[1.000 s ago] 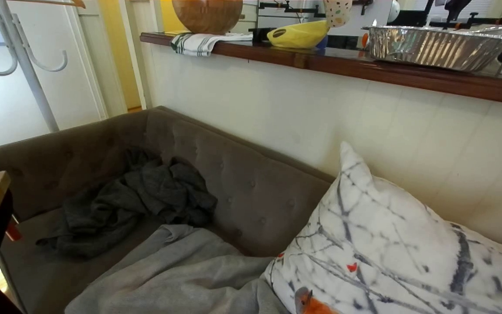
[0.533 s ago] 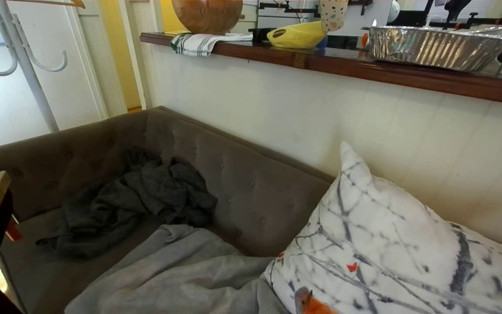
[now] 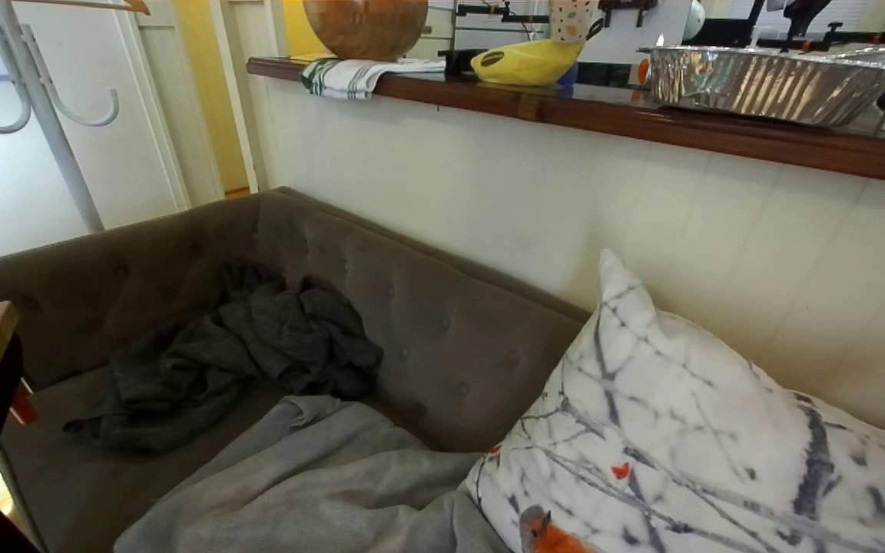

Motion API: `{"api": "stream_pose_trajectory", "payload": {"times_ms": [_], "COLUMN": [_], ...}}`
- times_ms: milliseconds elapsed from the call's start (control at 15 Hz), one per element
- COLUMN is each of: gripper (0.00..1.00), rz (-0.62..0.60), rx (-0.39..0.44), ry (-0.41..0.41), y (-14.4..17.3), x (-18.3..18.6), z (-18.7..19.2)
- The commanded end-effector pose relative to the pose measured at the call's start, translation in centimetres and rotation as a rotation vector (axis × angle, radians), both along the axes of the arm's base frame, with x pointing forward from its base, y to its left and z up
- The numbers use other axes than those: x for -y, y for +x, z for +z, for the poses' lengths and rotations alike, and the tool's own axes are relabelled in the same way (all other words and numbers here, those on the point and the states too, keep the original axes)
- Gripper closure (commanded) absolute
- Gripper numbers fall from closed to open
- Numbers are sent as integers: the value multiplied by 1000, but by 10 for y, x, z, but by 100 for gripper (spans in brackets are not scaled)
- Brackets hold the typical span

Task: Put the cup on the countertop

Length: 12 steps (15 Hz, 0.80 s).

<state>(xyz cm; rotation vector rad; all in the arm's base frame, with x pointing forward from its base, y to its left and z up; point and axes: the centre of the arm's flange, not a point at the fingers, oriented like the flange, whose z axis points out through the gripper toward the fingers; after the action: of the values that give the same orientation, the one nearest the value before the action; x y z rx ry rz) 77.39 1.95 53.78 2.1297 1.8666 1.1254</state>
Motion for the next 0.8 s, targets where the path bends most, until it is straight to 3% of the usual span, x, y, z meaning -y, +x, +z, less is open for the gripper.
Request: {"api": "stream_pose_trajectory", "payload": {"times_ms": [0, 267, 400, 467, 533, 733], "gripper": [99, 99, 99, 99, 96, 96], "rz": [98, 151, 145, 125, 140, 129], "rx": [-77, -284, -349, -354, -326, -342], "ry": [65, -14, -65, -97, -49, -78], "y": [6, -4, -8, -9, -24, -25], "x": [8, 19, 29, 33, 27, 36], "z": [13, 3, -4, -6, -12, -15]}}
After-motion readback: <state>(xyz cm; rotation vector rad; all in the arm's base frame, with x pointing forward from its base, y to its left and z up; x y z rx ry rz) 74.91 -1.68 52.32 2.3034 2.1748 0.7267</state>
